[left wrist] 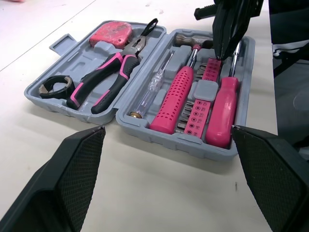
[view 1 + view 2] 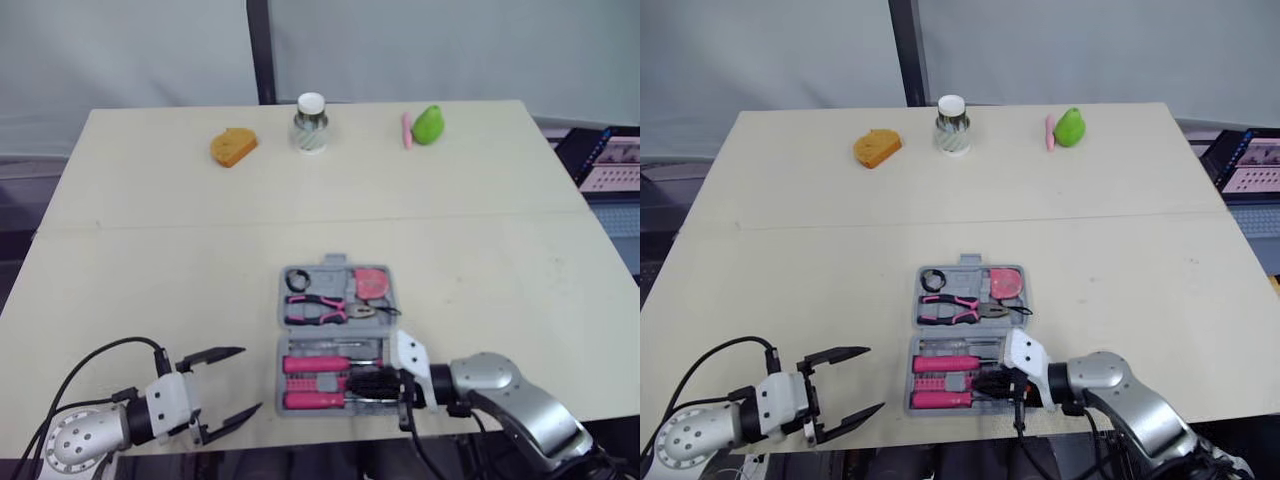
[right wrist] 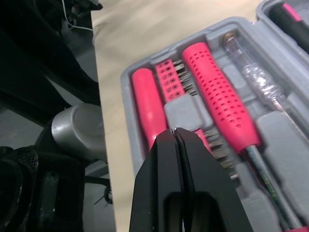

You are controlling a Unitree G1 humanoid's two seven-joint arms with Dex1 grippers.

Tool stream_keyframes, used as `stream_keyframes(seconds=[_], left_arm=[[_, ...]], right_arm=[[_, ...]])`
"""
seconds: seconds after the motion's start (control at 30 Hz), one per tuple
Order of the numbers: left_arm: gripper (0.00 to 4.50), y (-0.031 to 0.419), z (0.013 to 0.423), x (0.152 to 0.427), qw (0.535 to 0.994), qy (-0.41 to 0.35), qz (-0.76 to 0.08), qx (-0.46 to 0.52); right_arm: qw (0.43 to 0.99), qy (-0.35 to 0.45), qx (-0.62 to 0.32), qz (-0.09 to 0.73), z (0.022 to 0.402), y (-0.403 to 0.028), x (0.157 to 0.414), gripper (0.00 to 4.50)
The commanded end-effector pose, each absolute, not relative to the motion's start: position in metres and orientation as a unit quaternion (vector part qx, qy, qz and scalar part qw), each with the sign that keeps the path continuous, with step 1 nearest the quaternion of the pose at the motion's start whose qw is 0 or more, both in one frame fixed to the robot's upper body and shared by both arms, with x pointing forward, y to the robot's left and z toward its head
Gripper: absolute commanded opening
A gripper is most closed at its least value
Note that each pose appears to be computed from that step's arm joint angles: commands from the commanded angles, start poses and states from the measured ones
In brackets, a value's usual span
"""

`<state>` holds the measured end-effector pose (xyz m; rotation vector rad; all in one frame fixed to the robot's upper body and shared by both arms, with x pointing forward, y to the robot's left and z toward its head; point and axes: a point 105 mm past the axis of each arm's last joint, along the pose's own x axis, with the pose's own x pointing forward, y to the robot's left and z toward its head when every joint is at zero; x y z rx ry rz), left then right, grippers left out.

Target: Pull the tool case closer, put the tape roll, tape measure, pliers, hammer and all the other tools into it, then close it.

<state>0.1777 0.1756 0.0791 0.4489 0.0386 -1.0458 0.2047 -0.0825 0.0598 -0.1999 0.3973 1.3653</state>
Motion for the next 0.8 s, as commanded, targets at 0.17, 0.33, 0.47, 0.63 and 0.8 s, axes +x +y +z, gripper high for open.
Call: stream_keyframes(seconds=[0.17,0.33,0.47,0.63,0.8], left_arm=[[4.5,0.206,0.086,0.222,0.926,0.064,-0.353,0.113],[3.96,0.211,0.071,0.255,0.944,0.123,-0.3,0.058],[2.15,0.186,0.047,0.256,0.925,0.187,-0.329,0.026],[0.07,0.155,0.036,0.262,0.91,0.209,-0.358,0.004],[0.07,0.137,0.032,0.273,0.897,0.21,-0.388,0.007]], right_arm=[[0.843,0.156,-0.056,0.512,0.1,-0.154,0.223,0.07],[0.9,0.169,-0.038,0.401,0.091,-0.194,0.245,0.0],[0.906,0.198,-0.08,0.366,0.068,-0.196,0.259,0.0],[0.896,0.215,-0.111,0.371,0.048,-0.181,0.27,0.0],[0.886,0.209,-0.115,0.397,0.044,-0.161,0.275,0.0]])
